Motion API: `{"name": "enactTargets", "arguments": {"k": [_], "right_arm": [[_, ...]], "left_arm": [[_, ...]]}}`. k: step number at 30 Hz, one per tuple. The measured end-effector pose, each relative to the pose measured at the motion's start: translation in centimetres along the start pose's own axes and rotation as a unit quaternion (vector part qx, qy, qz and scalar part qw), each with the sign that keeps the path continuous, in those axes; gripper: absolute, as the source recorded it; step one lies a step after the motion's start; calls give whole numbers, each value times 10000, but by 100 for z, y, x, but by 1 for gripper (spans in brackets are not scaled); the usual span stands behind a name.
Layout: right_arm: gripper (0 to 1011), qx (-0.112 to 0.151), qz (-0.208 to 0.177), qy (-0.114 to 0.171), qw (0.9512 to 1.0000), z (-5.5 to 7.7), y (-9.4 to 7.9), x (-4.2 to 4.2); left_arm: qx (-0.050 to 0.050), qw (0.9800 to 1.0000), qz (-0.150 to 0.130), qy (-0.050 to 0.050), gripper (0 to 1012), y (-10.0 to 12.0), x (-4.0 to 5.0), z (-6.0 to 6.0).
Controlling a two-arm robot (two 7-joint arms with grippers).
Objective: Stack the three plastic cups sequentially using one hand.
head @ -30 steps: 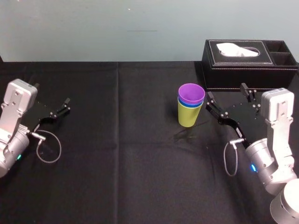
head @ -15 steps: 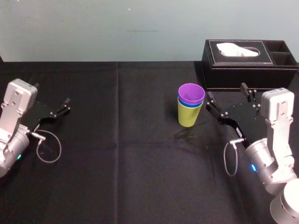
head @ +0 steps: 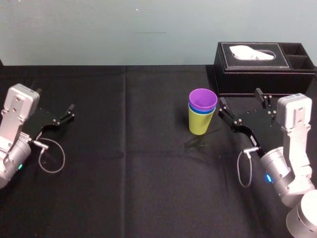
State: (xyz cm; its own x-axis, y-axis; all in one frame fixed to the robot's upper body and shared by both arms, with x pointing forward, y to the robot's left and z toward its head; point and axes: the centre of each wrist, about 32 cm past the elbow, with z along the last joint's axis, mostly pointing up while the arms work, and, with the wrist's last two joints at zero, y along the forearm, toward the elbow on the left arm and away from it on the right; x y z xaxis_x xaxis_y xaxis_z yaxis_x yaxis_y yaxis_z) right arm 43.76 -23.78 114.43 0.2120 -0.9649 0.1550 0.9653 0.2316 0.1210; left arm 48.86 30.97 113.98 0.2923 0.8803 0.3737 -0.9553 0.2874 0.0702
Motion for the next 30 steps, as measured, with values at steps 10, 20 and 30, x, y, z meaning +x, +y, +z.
{"name": "enactTargets", "arguments": {"k": [10,20,30], "right_arm": [[1003,0,0,0,10000,0,0,0],[1003,0,-1,0,10000,0,0,0],[1003,0,-1,0,10000,0,0,0]], "left_arm": [[0,10000,0,0,1012,0,0,0],[0,10000,0,0,1011,0,0,0],[0,10000,0,0,1011,0,0,0]]}}
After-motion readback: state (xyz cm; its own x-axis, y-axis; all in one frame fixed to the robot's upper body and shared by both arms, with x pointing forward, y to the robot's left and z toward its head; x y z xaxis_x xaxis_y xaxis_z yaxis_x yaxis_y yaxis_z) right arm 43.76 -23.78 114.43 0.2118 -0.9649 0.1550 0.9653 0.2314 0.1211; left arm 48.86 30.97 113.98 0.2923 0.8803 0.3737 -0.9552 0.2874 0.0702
